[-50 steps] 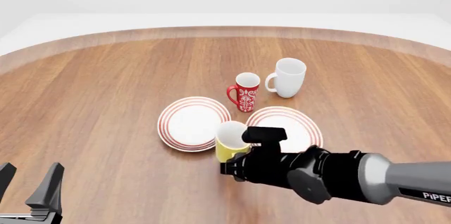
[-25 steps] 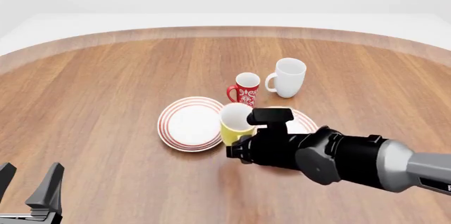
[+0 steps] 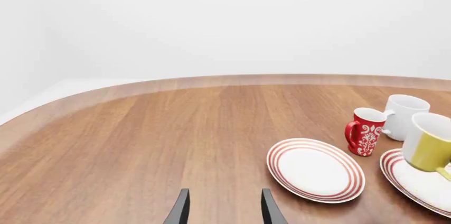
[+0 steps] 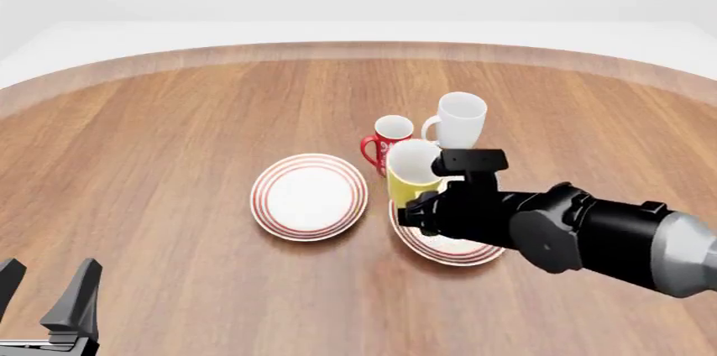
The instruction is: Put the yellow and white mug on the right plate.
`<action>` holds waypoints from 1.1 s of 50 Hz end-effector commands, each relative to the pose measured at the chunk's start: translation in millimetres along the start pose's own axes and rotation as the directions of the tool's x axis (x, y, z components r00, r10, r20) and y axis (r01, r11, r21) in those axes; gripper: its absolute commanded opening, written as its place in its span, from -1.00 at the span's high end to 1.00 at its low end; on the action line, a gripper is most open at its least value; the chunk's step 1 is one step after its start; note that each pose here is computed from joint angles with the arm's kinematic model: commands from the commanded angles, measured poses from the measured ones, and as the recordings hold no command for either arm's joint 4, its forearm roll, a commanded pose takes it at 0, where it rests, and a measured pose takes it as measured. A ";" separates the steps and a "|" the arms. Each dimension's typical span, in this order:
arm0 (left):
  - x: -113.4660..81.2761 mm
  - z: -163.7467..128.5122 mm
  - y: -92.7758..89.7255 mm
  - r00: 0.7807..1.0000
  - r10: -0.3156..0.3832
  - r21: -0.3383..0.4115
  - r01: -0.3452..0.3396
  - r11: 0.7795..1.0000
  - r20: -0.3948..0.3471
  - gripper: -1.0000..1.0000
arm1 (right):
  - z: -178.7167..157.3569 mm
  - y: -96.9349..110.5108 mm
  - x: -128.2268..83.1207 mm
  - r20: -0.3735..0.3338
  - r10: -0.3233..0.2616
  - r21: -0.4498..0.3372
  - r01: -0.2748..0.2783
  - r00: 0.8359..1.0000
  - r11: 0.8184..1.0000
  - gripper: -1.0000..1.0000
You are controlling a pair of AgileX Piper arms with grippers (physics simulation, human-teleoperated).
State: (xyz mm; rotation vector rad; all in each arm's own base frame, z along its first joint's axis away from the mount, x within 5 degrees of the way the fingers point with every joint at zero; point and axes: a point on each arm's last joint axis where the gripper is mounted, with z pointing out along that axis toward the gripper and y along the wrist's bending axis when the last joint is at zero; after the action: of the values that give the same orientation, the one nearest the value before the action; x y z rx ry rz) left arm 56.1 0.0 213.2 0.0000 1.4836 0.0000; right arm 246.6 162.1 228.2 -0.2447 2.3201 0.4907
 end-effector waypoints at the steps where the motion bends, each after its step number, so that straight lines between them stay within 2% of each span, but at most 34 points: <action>1: 0.0 0.0 0.0 1.000 0.000 0.000 0.000 1.000 0.000 -1.00 | -11.0 -19.2 -6.4 0.034 0.004 0.045 -0.006 0.999 0.999 1.00; 22: 0.0 0.0 0.0 1.000 0.000 0.000 0.000 1.000 0.000 -1.00 | -16.2 -26.9 -9.4 0.042 -0.012 0.067 0.009 0.999 0.998 1.00; 26: 0.0 0.0 0.0 1.000 0.000 0.000 0.000 1.000 0.000 -1.00 | -14.0 -33.3 -9.1 0.046 -0.031 0.083 0.027 0.998 0.996 1.00; 55: 0.0 0.0 0.0 1.000 0.000 0.000 0.000 1.000 0.000 -1.00 | 13.9 -58.0 0.7 0.021 -0.032 0.137 0.029 0.999 0.990 1.00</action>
State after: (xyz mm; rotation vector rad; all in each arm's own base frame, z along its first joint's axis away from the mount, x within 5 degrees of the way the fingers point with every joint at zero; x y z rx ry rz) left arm 56.1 0.0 213.2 0.0000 1.4836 0.0000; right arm 265.7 116.7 211.2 -0.2054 2.3104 0.3337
